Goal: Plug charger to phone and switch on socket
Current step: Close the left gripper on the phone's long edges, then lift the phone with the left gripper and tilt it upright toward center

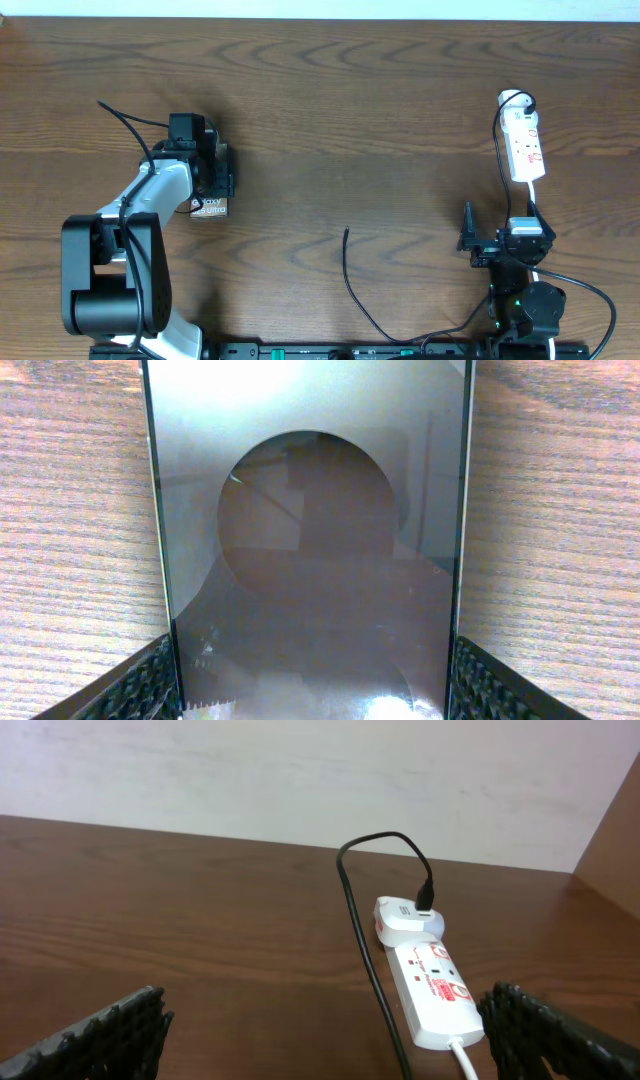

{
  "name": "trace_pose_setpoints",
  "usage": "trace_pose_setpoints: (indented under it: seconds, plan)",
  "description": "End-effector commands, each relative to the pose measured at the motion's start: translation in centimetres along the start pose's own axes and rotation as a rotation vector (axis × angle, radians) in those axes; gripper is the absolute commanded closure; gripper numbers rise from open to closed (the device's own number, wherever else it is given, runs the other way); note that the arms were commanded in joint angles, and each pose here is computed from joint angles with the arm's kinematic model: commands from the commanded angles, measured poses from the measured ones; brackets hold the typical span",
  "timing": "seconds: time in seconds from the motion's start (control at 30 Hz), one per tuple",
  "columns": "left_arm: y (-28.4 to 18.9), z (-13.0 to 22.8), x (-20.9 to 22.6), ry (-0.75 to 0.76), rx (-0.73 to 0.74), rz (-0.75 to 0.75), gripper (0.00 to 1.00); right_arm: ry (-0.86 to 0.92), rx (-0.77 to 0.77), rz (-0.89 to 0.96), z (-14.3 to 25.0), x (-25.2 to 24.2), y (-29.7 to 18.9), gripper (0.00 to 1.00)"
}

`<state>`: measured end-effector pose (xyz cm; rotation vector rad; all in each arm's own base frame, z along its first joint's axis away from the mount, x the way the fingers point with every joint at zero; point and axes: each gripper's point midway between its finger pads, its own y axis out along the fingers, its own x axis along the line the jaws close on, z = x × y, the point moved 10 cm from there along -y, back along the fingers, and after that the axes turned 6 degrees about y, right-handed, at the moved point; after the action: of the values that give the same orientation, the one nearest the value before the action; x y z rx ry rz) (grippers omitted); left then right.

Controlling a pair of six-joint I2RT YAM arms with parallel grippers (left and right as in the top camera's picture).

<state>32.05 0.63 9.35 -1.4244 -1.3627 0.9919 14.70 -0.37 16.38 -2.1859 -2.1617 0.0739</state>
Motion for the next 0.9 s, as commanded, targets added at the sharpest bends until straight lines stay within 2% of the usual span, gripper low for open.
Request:
trace_pose_setpoints:
  seconds: [0.0,0.2,0.67,0.87]
  plan:
    - [1.5,2.1,0.0,0.011,0.094,-0.021,0.47,0.011,0.001,-0.005,0.1,0.1,0.0,0.01]
    - [1.5,2.0,0.0,0.011,0.087,-0.022,0.92,0.011,0.001,-0.005,0.1,0.1,0.0,0.01]
    - [1.3,1.5,0.1,-0.031,0.058,-0.026,0.92,0.011,0.002,-0.005,0.1,0.1,0.0,0.01]
    - [-0.2,0.4,0.1,-0.036,-0.003,-0.017,0.92,0.011,0.002,-0.005,0.1,0.1,0.0,0.01]
